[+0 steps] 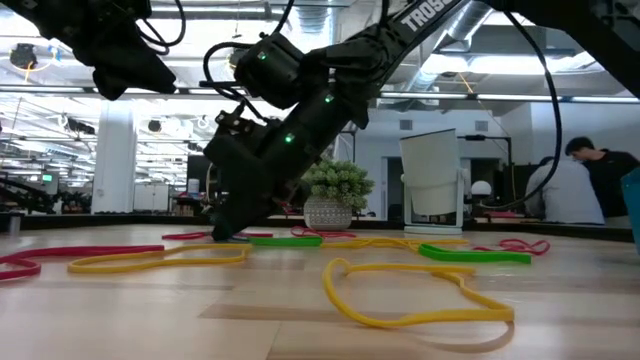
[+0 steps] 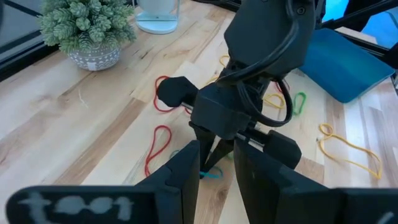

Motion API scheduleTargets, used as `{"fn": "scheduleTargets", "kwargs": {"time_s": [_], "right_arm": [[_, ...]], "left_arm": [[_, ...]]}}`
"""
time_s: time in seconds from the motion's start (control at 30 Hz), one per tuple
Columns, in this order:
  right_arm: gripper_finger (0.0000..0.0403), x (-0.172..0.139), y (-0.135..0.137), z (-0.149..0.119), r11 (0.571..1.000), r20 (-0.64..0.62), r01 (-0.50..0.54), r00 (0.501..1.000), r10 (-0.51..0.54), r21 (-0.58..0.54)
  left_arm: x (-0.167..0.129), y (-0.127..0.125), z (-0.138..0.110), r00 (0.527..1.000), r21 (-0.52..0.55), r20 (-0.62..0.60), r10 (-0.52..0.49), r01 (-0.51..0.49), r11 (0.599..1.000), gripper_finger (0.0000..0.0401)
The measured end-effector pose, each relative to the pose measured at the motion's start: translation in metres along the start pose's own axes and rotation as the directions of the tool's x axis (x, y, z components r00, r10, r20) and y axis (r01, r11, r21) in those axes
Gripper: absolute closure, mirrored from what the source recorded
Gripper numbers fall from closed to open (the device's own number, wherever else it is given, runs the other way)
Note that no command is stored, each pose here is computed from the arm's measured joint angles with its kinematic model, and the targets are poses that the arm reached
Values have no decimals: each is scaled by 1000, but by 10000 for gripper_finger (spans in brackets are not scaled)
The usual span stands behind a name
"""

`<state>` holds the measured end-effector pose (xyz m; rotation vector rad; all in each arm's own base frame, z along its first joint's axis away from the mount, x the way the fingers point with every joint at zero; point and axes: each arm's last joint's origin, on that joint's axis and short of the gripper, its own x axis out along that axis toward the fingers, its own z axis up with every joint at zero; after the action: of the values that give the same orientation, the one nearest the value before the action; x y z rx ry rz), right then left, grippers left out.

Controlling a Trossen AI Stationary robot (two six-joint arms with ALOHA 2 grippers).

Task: Pick and place items into bin
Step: Put the blue rubber band into the blue bin

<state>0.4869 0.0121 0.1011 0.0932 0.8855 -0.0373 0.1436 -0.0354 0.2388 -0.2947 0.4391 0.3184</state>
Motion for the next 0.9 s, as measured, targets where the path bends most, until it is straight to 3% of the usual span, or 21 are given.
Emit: {"fn": "scheduleTargets", "kwargs": {"time_s": [0.13, 0.23, 0.37, 0.57, 0.7, 0.9], "right_arm": [[398, -15, 4, 5, 1000, -13, -9, 1000, 8, -22], [399, -43, 13, 18, 998, 4, -26, 1000, 27, -62], [401, -106, 27, 41, 994, 34, -43, 998, 46, -104], [402, -205, 56, 46, 990, 32, -70, 997, 75, -126], [402, -258, 81, 29, 992, -44, -87, 996, 83, -87], [402, -307, 115, -22, 995, -264, 98, 960, -93, 7]], "left_arm": [[0, 0, 0, 1000, 0, 0, 0, 0, 1000, 313], [0, 0, 0, 1000, -5, 0, 0, 0, 1000, 313], [0, 0, 0, 1000, -18, -1, 0, 0, 1000, 313], [0, 0, 0, 1000, -20, 3, 6, -6, 1000, 313], [0, 1, 0, 1000, -25, 13, 24, -23, 999, 313], [0, 1, 0, 1000, -23, 10, 26, -26, 999, 313]]}}
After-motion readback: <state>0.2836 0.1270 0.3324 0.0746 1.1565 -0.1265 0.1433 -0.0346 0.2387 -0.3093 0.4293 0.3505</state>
